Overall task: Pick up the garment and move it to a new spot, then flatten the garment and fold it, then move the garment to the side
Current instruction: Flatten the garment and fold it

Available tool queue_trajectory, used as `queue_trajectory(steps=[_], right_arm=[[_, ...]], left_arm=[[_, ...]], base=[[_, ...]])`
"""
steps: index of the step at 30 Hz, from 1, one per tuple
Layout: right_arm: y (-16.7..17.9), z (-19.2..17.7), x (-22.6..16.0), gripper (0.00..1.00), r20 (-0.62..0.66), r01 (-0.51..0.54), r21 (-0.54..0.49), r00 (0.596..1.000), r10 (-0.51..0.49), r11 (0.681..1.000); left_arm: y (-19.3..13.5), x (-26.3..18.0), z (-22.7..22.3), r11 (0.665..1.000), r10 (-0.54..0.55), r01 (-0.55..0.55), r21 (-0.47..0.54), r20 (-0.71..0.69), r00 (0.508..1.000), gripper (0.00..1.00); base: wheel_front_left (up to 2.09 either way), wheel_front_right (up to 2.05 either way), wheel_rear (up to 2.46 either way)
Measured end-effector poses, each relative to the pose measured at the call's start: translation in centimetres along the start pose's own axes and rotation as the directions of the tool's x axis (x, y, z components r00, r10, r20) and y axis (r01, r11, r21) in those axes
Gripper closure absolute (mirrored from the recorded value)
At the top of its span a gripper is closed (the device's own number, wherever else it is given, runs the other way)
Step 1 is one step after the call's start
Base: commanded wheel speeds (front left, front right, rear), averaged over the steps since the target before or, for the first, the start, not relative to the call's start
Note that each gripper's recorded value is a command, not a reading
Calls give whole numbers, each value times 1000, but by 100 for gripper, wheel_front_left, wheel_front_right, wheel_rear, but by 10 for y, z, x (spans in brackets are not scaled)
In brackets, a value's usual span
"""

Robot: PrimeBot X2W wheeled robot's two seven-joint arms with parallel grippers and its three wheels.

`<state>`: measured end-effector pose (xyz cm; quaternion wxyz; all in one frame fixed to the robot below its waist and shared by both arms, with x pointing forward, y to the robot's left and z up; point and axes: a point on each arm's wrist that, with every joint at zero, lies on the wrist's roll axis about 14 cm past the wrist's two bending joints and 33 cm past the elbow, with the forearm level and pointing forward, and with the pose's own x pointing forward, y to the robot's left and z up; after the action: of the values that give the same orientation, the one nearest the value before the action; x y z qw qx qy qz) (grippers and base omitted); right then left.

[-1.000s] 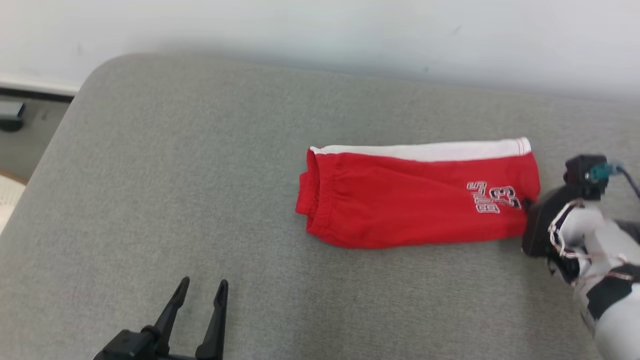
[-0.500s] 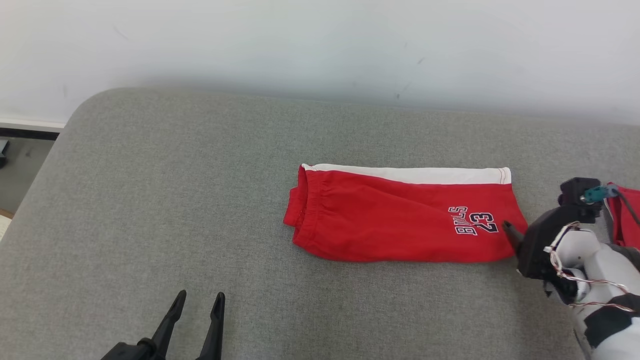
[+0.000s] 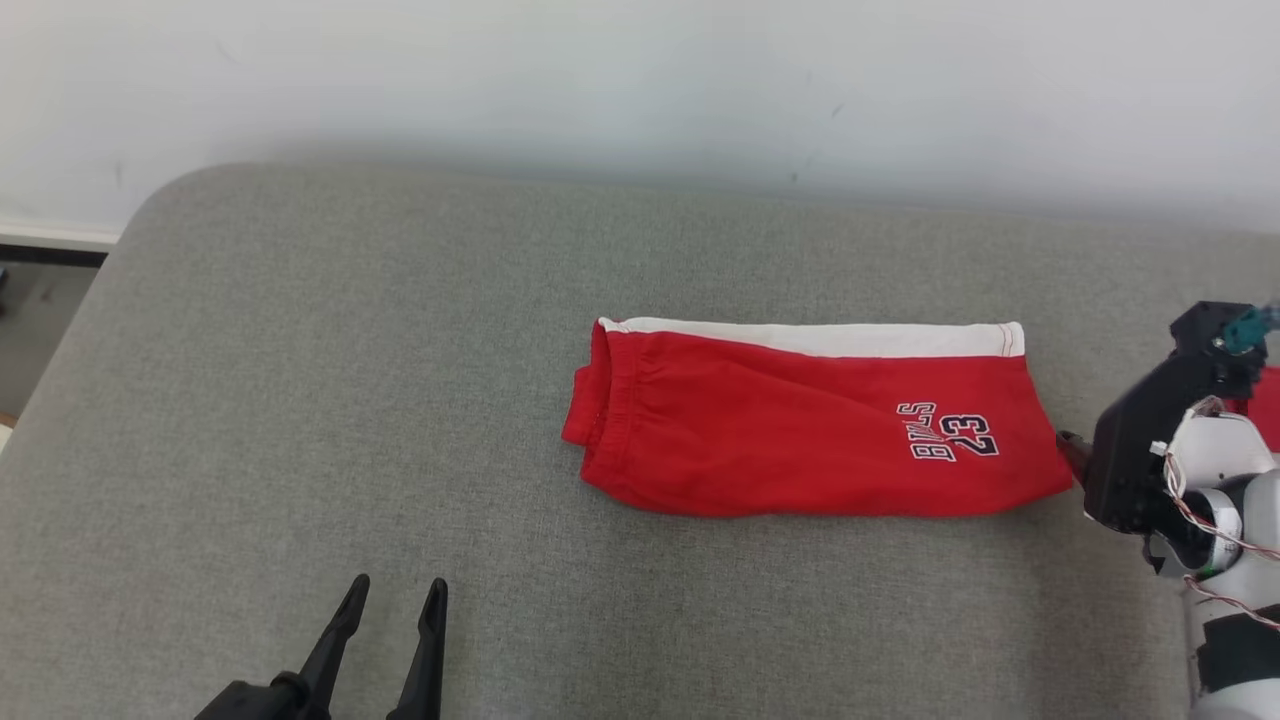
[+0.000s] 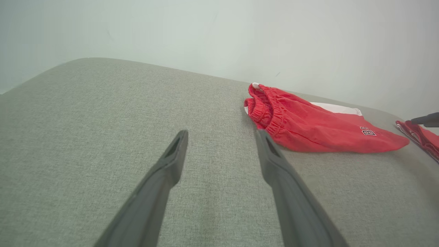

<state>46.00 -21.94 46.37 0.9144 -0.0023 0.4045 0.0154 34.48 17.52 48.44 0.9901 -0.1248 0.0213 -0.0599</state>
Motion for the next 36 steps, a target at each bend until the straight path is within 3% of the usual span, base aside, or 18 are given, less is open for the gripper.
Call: queue_trajectory(steps=[20,31,32,33,34,36], right_arm=[[13,-4,70,0,-111,88,-7,990,-89,996],[46,-9,98,0,-132,3,18,991,-1,1000],[49,-10,98,12,-134,-8,24,991,11,1000],[52,-10,98,69,-135,-16,22,991,19,1000],[55,-9,98,100,-131,-25,24,991,28,999],[59,-5,96,100,-110,-40,20,993,41,999]], left_arm=[[15,17,-23,1000,28,-27,10,-71,997,0],[24,21,-30,999,47,-45,18,-93,995,0],[24,21,-30,999,46,-44,18,-93,995,0],[23,21,-29,999,45,-43,18,-91,995,0],[23,21,-29,999,44,-43,17,-90,995,0],[21,21,-28,999,40,-39,16,-86,995,0]], base=[[0,0,0],[0,0,0],[0,0,0],[0,0,0],[0,0,0],[0,0,0]])
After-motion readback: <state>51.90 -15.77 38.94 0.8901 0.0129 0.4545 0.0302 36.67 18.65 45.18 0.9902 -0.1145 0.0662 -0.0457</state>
